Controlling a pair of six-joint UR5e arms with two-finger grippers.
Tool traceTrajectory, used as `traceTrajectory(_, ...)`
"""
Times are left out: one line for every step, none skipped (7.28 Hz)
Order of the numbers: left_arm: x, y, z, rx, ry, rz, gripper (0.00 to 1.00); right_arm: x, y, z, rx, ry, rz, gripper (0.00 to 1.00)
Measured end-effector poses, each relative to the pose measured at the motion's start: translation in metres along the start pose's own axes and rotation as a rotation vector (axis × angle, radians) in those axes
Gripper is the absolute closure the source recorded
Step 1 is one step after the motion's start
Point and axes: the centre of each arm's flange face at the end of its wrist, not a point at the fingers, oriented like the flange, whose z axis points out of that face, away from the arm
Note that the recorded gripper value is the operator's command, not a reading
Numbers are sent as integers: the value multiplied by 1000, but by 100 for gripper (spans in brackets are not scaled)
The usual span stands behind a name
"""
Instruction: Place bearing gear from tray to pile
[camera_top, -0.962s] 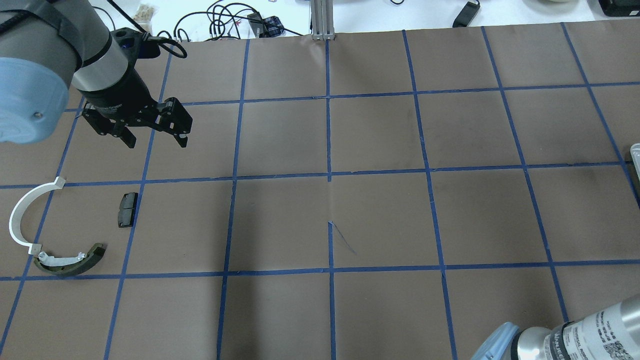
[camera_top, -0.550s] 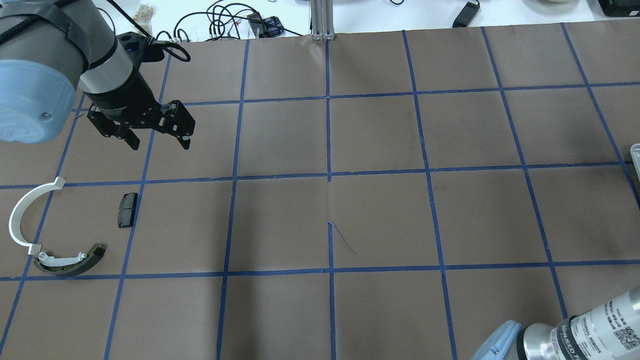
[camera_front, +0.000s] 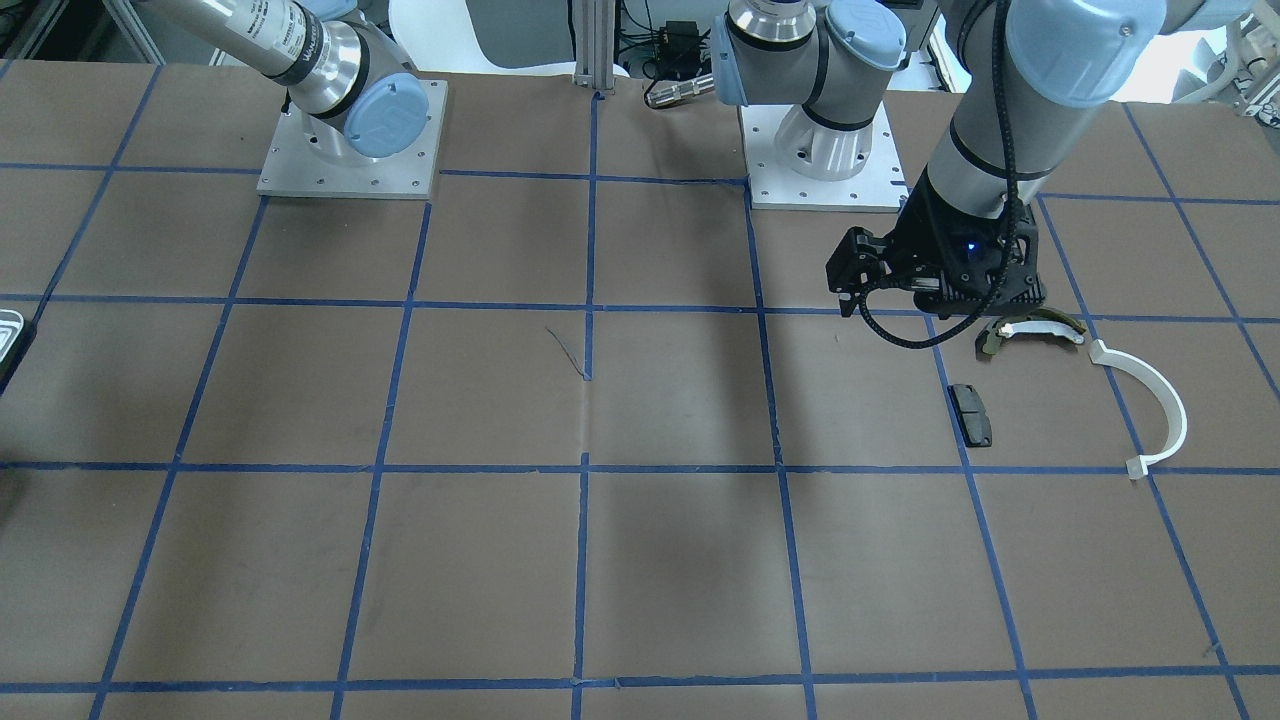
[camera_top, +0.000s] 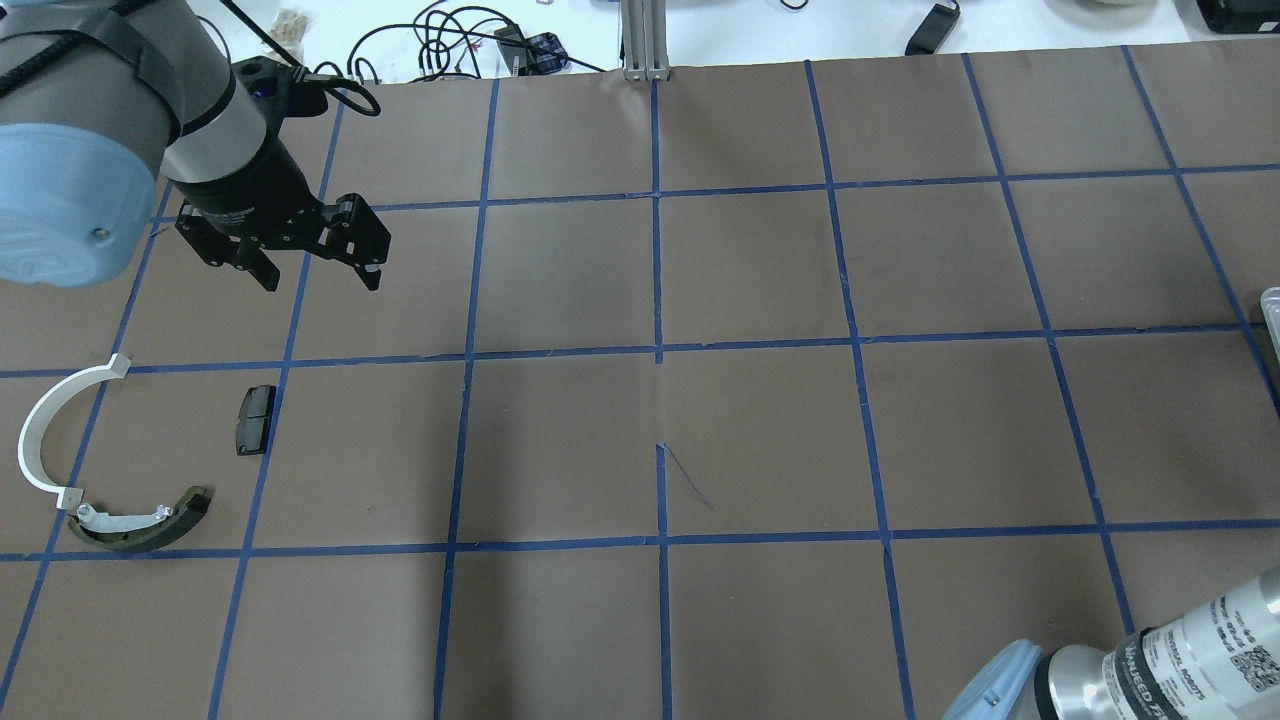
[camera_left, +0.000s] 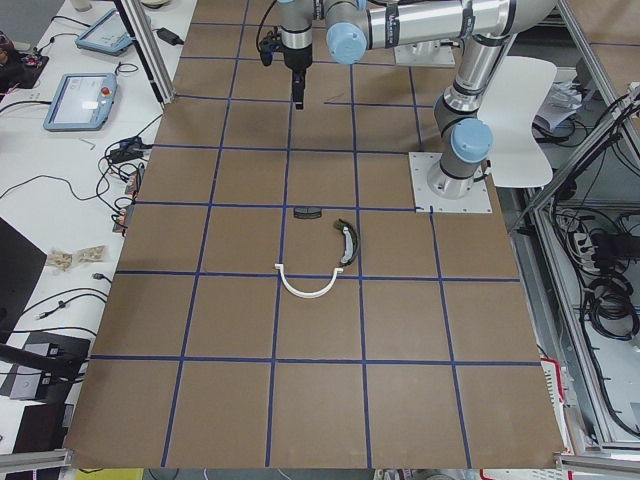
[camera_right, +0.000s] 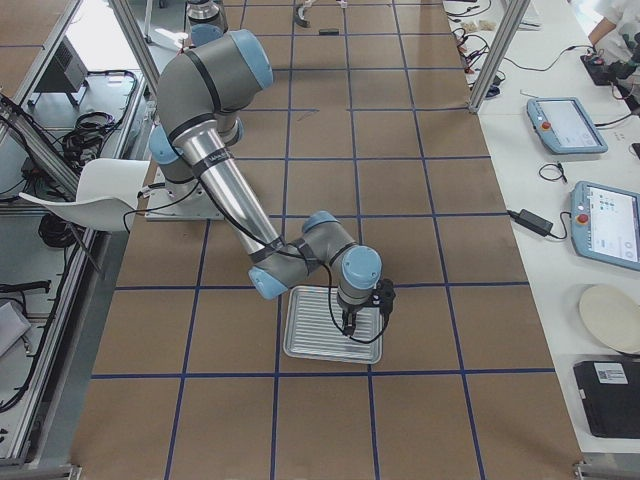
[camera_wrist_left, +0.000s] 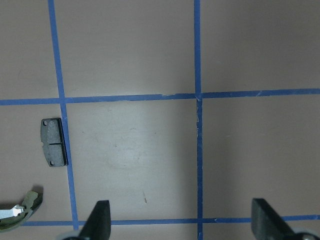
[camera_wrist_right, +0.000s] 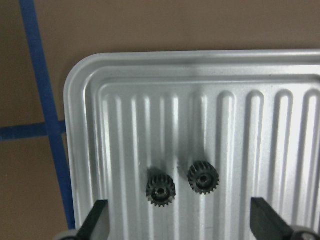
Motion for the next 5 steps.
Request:
traceTrajectory(0, -1, 2, -4, 1, 1, 0, 1, 0, 6, -8, -2, 63, 0)
traceTrajectory(-1, -3, 6, -11, 1, 0, 0, 2, -1, 9, -4, 4, 117, 0)
traceTrajectory(-1, -3, 4, -7, 3, 0, 0, 4, -4, 12, 13, 18, 163, 0)
traceTrajectory(0, -3, 2, -1, 4, 0, 0, 7, -6, 17, 28, 30, 192, 0)
traceTrajectory(-1, -4, 5, -4, 3, -1, 0, 9, -9, 23, 39, 37, 210, 0)
